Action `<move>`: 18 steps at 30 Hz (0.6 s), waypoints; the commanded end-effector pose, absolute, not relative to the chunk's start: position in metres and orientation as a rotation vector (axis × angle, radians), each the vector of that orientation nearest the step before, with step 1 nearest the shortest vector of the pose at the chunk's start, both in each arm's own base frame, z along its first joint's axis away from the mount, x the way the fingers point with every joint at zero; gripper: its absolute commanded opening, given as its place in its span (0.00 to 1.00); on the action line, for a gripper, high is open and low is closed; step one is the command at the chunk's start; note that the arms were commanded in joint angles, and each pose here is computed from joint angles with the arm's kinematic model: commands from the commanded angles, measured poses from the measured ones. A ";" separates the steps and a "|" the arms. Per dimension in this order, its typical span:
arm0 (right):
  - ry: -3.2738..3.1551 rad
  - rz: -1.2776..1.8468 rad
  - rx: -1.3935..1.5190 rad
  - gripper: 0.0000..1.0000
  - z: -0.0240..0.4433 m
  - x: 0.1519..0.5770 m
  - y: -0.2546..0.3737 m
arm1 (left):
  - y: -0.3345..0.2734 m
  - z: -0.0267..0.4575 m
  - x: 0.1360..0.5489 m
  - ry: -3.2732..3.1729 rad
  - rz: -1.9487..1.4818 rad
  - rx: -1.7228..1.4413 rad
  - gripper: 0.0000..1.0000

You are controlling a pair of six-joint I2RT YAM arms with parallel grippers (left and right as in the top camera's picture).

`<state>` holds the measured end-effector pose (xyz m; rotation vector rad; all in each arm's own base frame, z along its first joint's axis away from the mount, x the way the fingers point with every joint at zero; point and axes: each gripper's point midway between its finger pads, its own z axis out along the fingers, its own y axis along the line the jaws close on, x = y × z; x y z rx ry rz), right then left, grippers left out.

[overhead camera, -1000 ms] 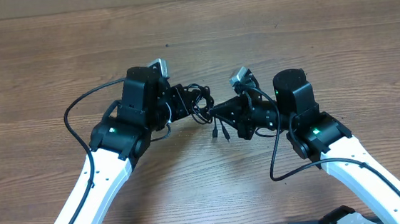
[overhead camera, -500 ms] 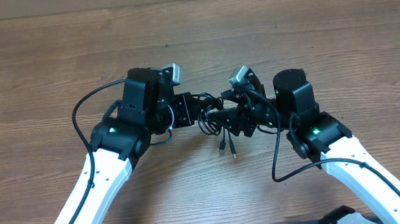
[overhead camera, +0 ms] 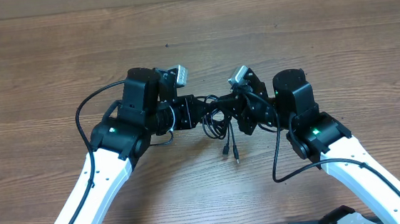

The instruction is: Untangle cables

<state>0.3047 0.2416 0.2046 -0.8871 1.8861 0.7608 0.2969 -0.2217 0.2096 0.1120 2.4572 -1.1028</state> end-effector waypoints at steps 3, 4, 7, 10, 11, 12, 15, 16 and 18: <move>1.873 0.869 -0.890 0.04 0.215 0.297 0.250 | -0.207 0.208 0.313 2.456 -0.994 -0.040 0.04; 1.891 0.890 -0.869 0.04 0.215 0.296 0.250 | -0.202 0.206 0.317 2.459 -0.963 -0.103 0.04; 1.936 0.923 -0.824 0.04 0.212 0.294 0.249 | -0.187 0.201 0.328 2.450 -0.882 -0.289 0.04; 1.956 0.930 -0.814 0.04 0.209 0.293 0.249 | -0.179 0.199 0.333 2.436 -0.835 -0.383 0.04; 1.956 0.930 -0.815 0.04 0.209 0.293 0.249 | -0.176 0.199 0.335 2.432 -0.822 -0.412 0.04; 1.955 0.929 -0.815 0.04 0.210 0.293 0.249 | -0.173 0.197 0.335 2.430 -0.809 -0.448 0.04; 1.949 0.928 -0.815 0.04 0.211 0.294 0.249 | -0.160 0.189 0.335 2.429 -0.756 -0.630 0.04; 1.948 0.928 -0.815 0.04 0.211 0.294 0.249 | -0.157 0.187 0.334 2.430 -0.744 -0.687 0.04; 1.949 0.928 -0.815 0.04 0.211 0.294 0.249 | -0.152 0.182 0.331 2.429 -0.734 -0.803 0.04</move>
